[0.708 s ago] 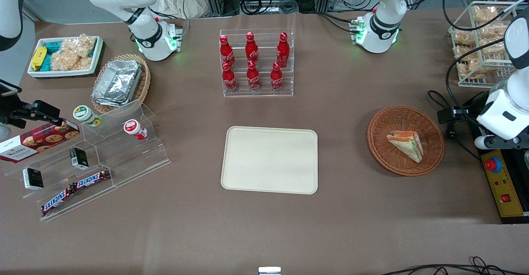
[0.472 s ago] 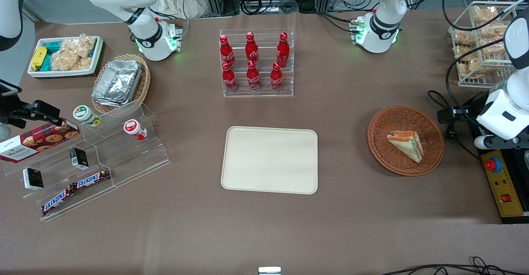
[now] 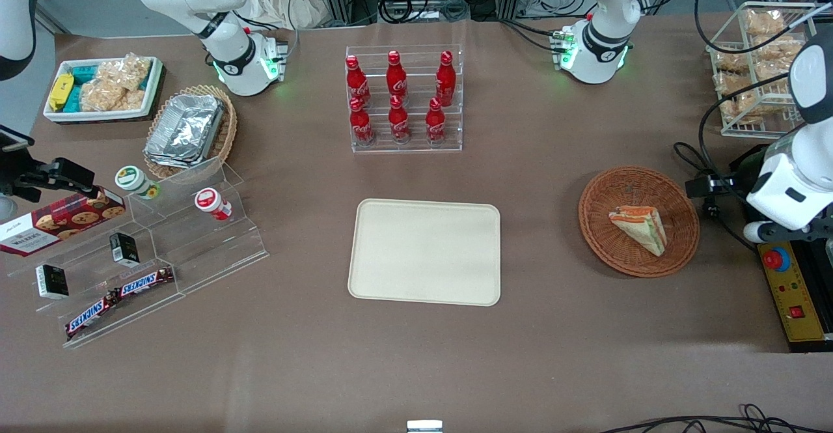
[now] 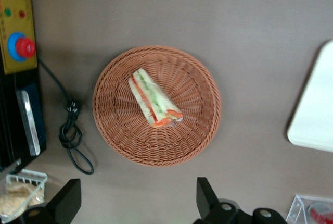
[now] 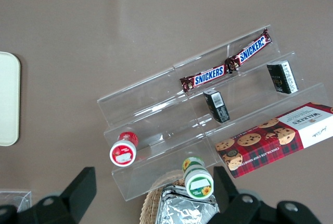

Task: Place sandwich from basket to tray
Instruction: 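Move the left gripper toward the wrapped sandwich in the wicker basket, then lower the open left gripper around the wrapped sandwich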

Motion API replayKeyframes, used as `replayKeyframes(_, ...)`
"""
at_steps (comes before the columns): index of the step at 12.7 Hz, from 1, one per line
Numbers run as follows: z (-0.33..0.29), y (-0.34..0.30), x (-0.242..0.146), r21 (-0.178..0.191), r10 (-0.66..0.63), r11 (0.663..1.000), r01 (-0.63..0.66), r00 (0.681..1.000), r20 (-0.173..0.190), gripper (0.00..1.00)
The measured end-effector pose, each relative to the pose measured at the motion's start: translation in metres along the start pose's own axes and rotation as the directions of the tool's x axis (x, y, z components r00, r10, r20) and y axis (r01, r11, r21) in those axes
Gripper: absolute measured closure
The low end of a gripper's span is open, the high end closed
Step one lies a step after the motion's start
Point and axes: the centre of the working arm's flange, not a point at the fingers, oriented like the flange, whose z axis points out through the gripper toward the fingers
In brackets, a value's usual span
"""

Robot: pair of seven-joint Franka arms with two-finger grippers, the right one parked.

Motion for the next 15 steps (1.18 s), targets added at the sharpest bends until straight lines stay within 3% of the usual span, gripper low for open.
replayKeyframes(3, 0.044, -0.009, 0.011, -0.027, -0.208, 0.978, 0.207, 0.976, -0.06, 0.0)
replayKeyframes(5, 0.084, -0.007, 0.012, -0.055, -0.341, 0.94, 0.337, 0.936, -0.085, 0.0)
replayKeyframes(9, 0.173, -0.024, 0.002, -0.135, -0.483, 0.874, 0.466, 0.864, -0.144, 0.0)
replayKeyframes(11, 0.207, -0.029, -0.009, -0.162, -0.554, 0.831, 0.533, 0.82, -0.142, 0.0)
replayKeyframes(15, 0.229, -0.027, -0.013, -0.159, -0.62, 0.783, 0.602, 0.778, -0.104, 0.0)
